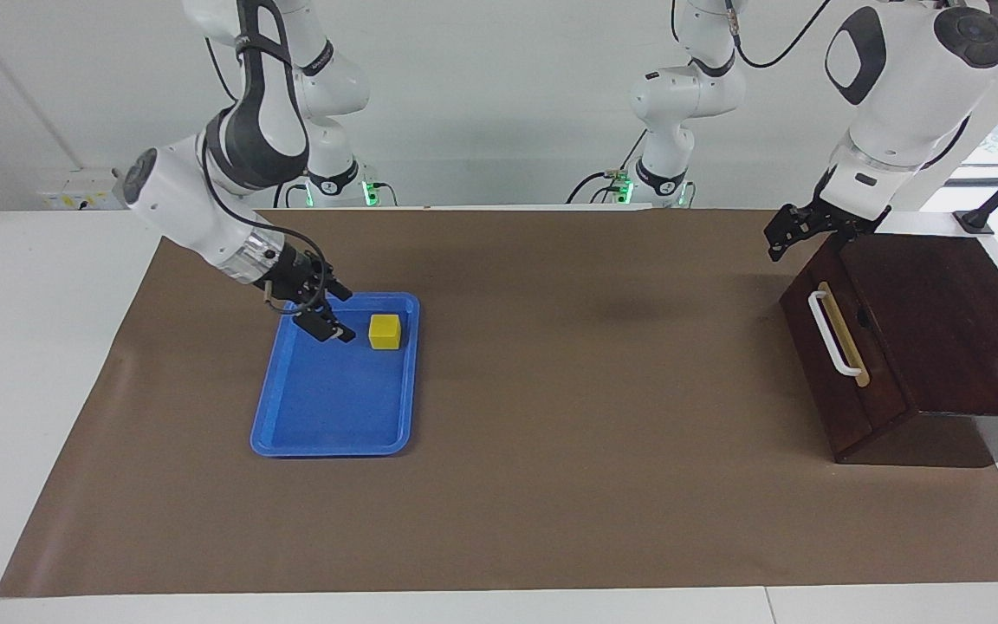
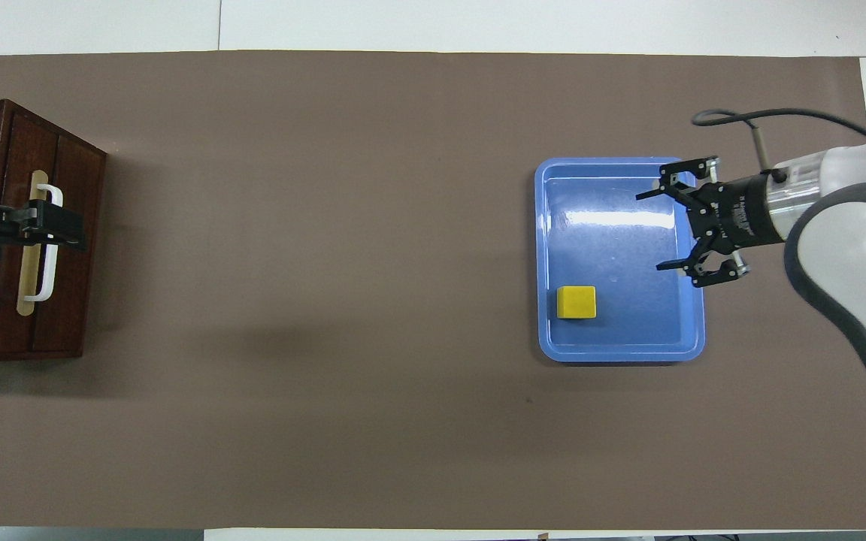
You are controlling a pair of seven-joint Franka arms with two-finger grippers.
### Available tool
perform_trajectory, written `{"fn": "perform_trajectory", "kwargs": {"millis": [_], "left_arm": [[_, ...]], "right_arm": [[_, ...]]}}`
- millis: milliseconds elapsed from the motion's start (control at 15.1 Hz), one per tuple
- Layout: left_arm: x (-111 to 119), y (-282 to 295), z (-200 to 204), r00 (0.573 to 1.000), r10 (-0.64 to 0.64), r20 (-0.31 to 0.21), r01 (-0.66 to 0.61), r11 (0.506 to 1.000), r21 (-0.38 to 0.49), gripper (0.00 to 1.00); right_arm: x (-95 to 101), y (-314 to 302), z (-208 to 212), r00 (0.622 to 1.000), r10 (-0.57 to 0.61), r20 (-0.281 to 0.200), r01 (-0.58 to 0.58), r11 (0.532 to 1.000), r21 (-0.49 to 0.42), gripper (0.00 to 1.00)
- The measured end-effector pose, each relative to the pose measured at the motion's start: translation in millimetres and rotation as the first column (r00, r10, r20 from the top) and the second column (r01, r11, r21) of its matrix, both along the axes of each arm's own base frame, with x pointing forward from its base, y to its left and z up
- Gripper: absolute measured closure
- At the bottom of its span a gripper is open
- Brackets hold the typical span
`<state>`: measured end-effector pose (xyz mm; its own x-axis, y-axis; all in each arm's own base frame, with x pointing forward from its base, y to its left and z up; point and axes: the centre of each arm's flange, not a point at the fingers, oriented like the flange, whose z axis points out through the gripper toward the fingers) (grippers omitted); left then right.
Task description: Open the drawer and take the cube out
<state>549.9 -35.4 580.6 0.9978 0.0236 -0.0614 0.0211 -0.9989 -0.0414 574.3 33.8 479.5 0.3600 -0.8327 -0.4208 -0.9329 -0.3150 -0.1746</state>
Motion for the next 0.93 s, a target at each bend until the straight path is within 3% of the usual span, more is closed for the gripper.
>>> {"fn": "perform_trajectory", "kwargs": {"millis": [199, 397, 530, 728, 795, 927], "left_arm": [[2.3, 0.2, -5.1, 1.0, -0.015, -0.01, 0.015, 1.0, -0.002, 0.0], [2.5, -0.4, -5.8, 0.997, -0.079, -0.014, 0.079, 0.997, -0.007, 0.0], [2.0, -0.5, -6.1, 0.99, -0.143, -0.02, 0.143, 0.99, -0.012, 0.0], [1.4, -1.7, -6.4, 0.986, -0.165, -0.024, 0.164, 0.986, -0.015, 0.0], [1.4, -2.4, -6.4, 0.986, -0.165, -0.024, 0.165, 0.986, -0.018, 0.0], [1.3, -3.5, -6.5, 0.988, -0.153, -0.022, 0.152, 0.988, -0.04, 0.0]], "right_arm": [[4.0, -21.5, 51.2, 0.968, 0.242, 0.067, -0.233, 0.966, -0.115, 0.0], [0.0, -42.1, 80.6, 0.852, 0.515, 0.092, -0.483, 0.842, -0.242, 0.0], [-4.4, -54.0, 96.6, 0.727, 0.682, 0.076, -0.628, 0.705, -0.329, 0.0], [-15.0, -74.5, 132.3, 0.468, 0.884, 0.009, -0.787, 0.421, -0.451, 0.0], [-19.6, -79.5, 147.8, 0.399, 0.917, -0.003, -0.806, 0.35, -0.477, 0.0], [-30.6, -86.5, 174.5, 0.315, 0.949, -0.006, -0.827, 0.271, -0.493, 0.0]]}}
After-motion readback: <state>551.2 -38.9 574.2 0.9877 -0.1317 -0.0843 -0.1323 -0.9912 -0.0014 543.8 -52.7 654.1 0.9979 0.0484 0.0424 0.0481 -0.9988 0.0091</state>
